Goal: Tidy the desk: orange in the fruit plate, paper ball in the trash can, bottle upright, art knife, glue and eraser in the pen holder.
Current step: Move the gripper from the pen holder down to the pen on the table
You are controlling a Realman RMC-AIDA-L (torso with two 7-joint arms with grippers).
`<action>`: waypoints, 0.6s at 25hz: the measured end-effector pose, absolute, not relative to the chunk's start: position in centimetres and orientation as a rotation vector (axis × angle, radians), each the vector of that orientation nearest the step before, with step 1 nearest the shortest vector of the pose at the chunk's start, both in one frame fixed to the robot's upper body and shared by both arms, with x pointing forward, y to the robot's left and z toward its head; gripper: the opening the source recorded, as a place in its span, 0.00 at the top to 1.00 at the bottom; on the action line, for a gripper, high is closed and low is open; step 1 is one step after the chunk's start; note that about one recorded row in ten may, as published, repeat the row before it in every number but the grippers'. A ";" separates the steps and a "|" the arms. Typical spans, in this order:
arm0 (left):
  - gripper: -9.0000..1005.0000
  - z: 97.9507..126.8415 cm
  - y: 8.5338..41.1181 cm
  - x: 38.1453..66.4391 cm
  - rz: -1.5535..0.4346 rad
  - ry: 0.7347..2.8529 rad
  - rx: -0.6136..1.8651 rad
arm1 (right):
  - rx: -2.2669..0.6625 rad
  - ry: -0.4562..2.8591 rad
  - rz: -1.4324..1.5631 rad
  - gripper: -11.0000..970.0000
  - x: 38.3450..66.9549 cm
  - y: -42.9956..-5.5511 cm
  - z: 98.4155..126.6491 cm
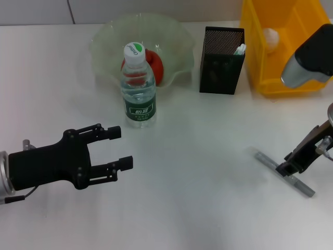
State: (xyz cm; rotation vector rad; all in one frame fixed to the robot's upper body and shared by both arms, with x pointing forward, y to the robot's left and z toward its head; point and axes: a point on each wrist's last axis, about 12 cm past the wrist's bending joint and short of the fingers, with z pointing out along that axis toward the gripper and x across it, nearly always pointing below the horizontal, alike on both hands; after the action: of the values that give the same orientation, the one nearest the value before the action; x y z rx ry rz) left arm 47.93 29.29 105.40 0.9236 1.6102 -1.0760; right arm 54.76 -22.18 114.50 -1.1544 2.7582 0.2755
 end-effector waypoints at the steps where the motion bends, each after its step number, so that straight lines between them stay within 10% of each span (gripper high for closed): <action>1: 0.24 105.4 29.3 48.0 -1.076 1.609 0.925 | -1.158 2.760 0.274 0.70 54.8 -22.1 114.3; 15: 0.24 105.6 29.3 48.2 -1.067 1.602 0.936 | -1.183 2.782 0.234 0.69 54.8 -21.5 112.6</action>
State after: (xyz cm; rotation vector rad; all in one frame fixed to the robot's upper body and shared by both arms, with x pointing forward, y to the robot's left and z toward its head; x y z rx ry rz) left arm 48.22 29.26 105.62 0.9358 1.6023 -1.0665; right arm 54.85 -21.52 112.64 -1.1829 2.7821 0.2338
